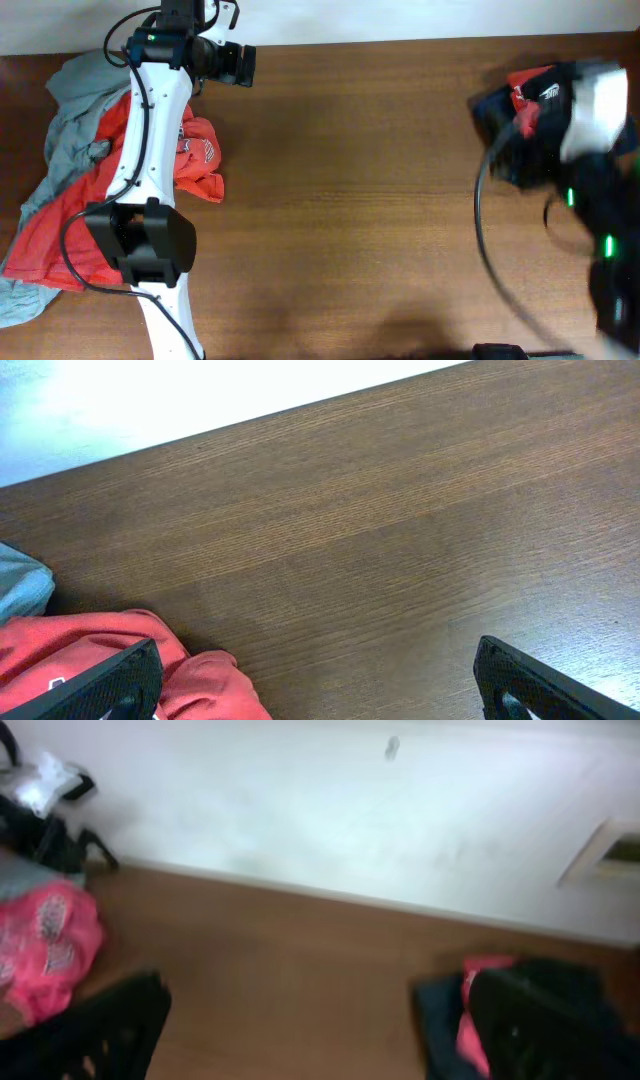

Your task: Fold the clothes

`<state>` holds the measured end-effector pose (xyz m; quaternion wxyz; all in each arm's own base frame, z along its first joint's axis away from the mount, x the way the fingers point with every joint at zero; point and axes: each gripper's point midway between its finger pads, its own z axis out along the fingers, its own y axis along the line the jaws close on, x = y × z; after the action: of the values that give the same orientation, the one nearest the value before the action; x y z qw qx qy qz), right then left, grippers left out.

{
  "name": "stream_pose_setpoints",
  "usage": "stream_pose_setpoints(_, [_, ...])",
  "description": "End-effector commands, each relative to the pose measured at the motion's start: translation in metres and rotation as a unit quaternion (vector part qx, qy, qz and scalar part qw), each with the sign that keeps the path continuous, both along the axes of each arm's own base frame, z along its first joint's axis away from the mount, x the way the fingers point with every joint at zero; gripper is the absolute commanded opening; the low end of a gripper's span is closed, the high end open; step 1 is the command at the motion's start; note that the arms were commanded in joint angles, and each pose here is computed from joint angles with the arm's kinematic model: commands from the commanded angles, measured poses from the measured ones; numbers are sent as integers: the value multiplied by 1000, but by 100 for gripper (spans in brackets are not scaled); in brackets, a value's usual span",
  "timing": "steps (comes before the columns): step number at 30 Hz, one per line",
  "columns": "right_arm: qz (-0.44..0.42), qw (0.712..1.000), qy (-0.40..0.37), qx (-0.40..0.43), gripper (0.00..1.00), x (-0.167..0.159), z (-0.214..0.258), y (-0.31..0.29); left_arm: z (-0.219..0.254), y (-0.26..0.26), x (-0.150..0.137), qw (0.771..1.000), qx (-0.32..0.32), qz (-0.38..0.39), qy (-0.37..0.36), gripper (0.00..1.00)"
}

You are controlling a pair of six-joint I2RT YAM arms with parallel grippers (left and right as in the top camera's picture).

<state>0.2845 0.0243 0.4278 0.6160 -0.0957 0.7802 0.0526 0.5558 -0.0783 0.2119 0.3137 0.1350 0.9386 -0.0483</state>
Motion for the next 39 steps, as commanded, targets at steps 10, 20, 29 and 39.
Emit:
stream_pose_setpoints(10, [-43, 995, -86, -13, 99, -44, -128, -10, 16, 2, 1, 1000, 7, -5, -19, 99])
stream_pose_setpoints(20, [-43, 995, -86, -13, 99, -48, -225, -10, 16, 2, 1, 1000, 7, -5, -19, 99])
stream_pose_setpoints(29, [-42, 997, -64, -12, 99, -46, -263, -10, 16, 2, 1, 1000, 7, -5, -19, 99])
stream_pose_setpoints(39, [-44, 997, -55, -12, 99, -45, -273, -10, 16, 2, 1, 1000, 7, -5, -19, 99])
